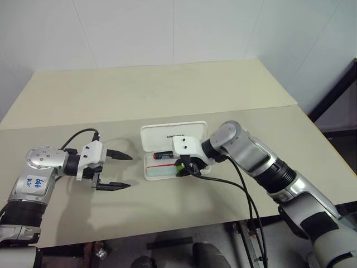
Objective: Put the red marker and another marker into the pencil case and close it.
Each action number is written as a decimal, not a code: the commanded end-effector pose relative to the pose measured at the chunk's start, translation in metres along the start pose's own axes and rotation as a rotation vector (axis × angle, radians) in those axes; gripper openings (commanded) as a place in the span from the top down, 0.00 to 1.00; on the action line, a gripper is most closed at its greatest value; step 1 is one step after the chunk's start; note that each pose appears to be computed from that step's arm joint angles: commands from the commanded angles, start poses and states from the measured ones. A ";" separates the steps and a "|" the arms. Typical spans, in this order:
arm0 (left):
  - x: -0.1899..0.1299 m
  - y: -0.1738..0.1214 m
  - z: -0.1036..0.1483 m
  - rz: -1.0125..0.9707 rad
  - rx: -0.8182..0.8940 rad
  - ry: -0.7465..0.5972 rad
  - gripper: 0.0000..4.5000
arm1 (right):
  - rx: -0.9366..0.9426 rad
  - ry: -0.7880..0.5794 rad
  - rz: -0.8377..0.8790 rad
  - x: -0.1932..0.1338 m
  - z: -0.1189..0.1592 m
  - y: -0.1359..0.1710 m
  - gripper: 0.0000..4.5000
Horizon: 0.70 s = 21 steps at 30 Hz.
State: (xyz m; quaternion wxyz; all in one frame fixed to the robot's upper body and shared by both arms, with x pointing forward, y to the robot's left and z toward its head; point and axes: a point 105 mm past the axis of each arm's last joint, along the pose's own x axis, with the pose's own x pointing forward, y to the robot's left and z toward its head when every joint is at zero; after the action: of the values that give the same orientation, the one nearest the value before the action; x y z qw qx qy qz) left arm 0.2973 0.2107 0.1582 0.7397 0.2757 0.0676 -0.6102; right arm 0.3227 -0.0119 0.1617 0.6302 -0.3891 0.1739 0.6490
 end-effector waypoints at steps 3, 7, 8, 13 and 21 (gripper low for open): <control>-0.005 0.000 0.003 0.009 0.011 -0.001 0.00 | -0.042 -0.010 -0.047 -0.005 0.014 -0.011 0.76; -0.005 -0.001 0.004 0.011 0.010 -0.002 0.00 | -0.042 0.000 -0.063 -0.007 0.012 -0.017 0.76; -0.005 -0.001 0.004 0.012 0.010 -0.002 0.00 | -0.047 0.006 -0.062 -0.007 0.011 -0.017 0.76; -0.005 -0.001 0.005 0.014 0.012 -0.004 0.00 | -0.054 0.027 -0.053 -0.007 0.005 -0.017 0.76; -0.006 -0.001 0.006 0.021 0.013 -0.002 0.00 | -0.064 0.038 -0.026 -0.006 0.004 -0.015 0.45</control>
State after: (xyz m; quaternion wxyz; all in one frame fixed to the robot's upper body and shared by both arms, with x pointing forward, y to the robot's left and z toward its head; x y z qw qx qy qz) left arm 0.2952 0.2110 0.1544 0.7421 0.2669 0.0772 -0.6100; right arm 0.3365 -0.0143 0.1614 0.6293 -0.4127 0.1782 0.6340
